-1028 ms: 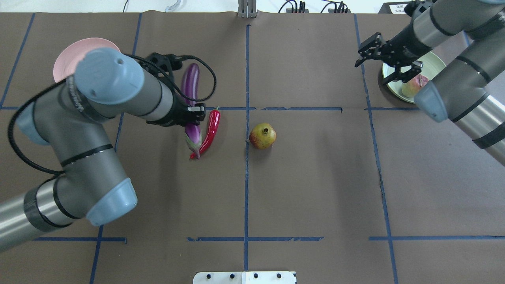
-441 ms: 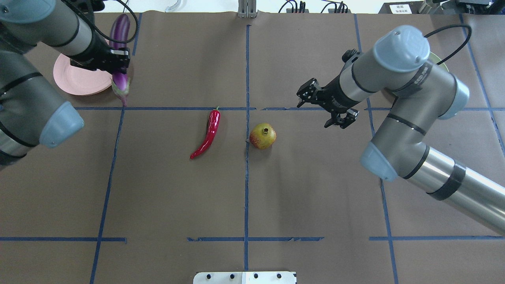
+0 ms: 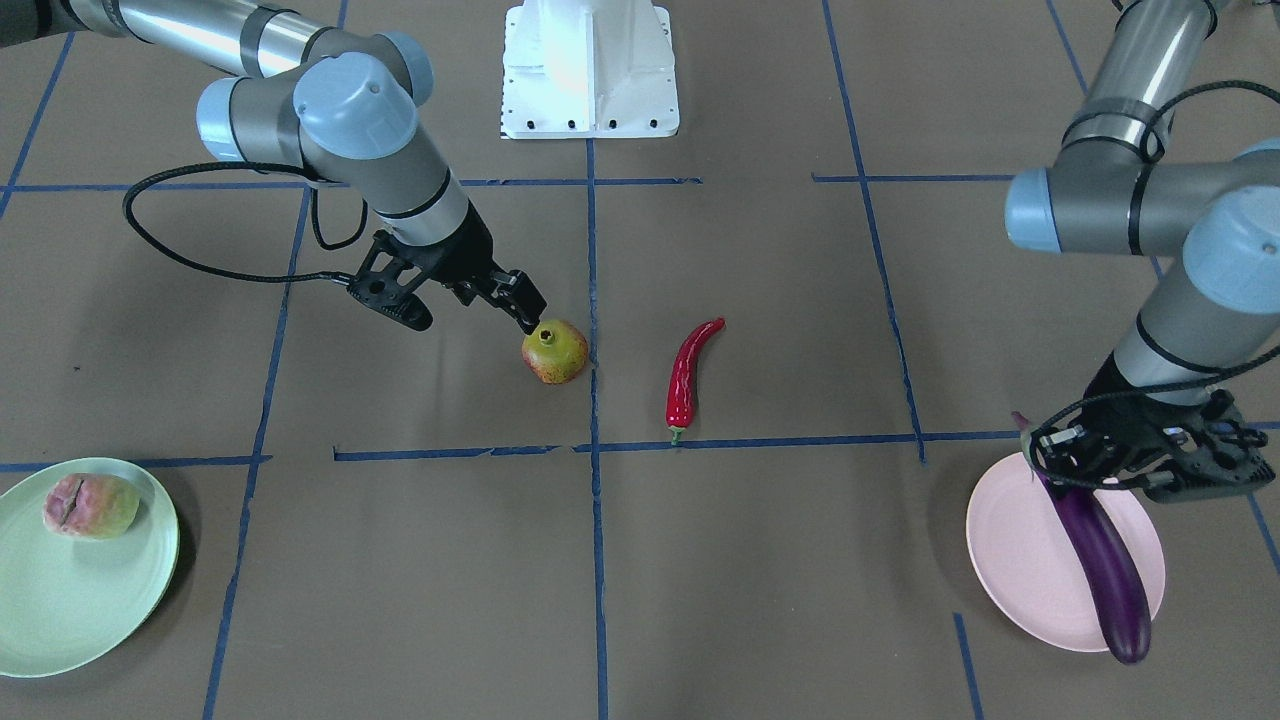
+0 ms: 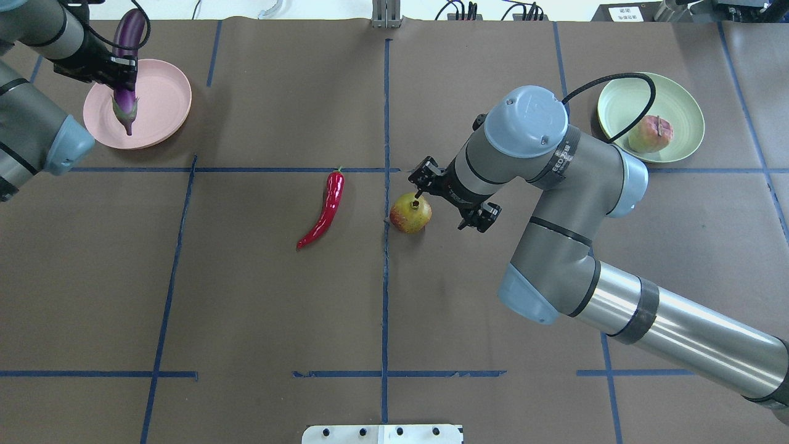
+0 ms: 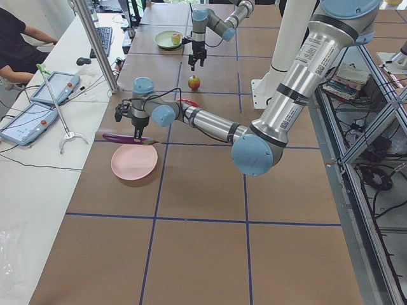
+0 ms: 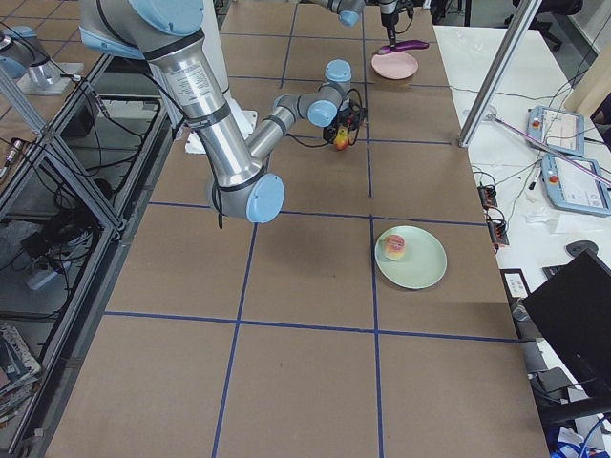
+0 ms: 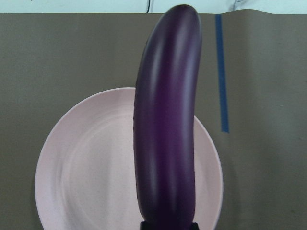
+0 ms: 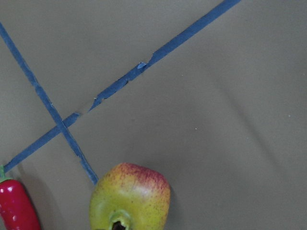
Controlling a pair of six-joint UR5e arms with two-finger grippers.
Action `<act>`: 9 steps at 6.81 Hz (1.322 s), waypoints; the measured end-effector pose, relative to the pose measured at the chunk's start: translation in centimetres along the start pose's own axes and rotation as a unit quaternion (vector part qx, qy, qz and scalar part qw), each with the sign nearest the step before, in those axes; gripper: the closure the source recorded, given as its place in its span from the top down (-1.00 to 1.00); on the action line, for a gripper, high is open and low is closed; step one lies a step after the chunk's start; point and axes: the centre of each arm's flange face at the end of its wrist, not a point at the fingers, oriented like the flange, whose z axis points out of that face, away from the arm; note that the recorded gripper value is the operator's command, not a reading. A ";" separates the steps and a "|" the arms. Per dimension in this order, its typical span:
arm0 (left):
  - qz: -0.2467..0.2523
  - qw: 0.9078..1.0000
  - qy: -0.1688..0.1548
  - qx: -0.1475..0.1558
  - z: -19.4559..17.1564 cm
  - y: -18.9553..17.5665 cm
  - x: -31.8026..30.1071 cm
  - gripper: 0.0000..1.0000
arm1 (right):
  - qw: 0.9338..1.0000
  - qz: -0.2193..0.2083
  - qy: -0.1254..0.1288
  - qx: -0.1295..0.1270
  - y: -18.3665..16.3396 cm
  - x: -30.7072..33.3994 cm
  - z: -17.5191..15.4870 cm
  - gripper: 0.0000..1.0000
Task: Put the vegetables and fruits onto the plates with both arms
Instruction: 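Carry the eggplant to the pink plate with the left gripper while the right returns, then grasp the yellow-red apple with the right gripper while the left releases the eggplant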
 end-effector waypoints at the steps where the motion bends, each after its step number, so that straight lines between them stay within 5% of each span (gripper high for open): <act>1: 0.006 1.000 -0.004 -0.002 2.5 -0.4 -1.7 0.36 | 1.000 0.004 0.007 0.005 0.0 -0.5 0.8 1.00; 2: 0.010 1.000 -0.004 -0.001 4.2 -0.8 -2.5 0.94 | 1.000 0.019 0.013 0.010 -0.1 -1.4 1.6 1.00; 9: 0.003 1.000 0.021 0.022 3.2 -2.7 -0.4 1.00 | 0.997 0.063 0.026 0.038 1.3 -4.4 5.6 1.00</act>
